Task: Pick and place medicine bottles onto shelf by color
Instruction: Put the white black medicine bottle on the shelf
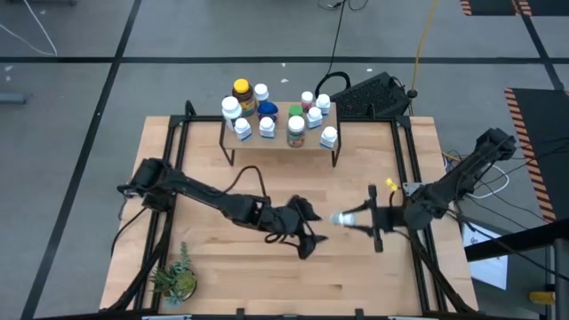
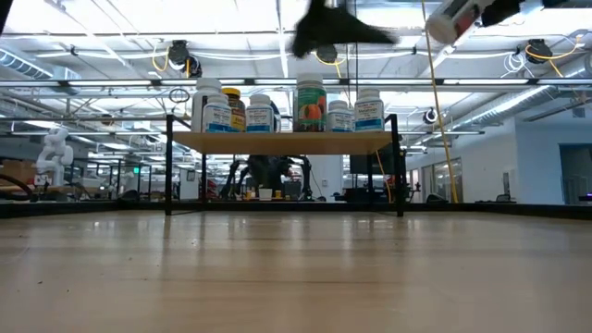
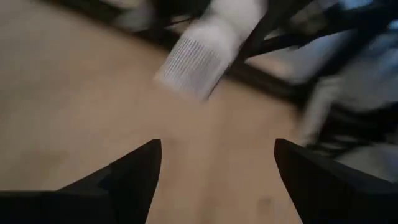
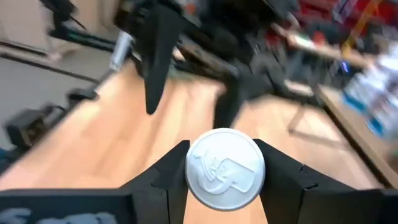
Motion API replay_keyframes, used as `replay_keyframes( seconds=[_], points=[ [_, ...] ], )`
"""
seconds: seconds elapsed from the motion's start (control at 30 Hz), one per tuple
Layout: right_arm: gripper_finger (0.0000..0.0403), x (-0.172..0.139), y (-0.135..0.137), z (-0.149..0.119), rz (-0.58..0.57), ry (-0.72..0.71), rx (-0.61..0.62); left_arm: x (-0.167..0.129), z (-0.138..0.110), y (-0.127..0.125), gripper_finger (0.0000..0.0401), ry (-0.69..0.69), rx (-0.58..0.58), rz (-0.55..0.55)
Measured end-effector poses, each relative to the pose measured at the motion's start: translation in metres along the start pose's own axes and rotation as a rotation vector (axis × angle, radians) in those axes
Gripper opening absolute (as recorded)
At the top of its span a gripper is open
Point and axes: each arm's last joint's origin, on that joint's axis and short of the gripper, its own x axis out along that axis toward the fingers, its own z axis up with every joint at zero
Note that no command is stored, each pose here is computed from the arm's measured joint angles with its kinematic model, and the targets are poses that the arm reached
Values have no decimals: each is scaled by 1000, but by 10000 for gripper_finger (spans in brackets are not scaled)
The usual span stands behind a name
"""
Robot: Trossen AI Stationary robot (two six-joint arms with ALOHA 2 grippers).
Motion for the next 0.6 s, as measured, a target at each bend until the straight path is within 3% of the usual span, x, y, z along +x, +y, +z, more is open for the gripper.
replay_keyframes(
  seconds=[0.23,0.6],
  points=[
    [145,-14,-49,30,-250,113,43,-17,-14,17,289,20,-15,461],
    [147,-16,-158,97,-558,326,87,28,-53,63,251,161,4,646]
  ],
)
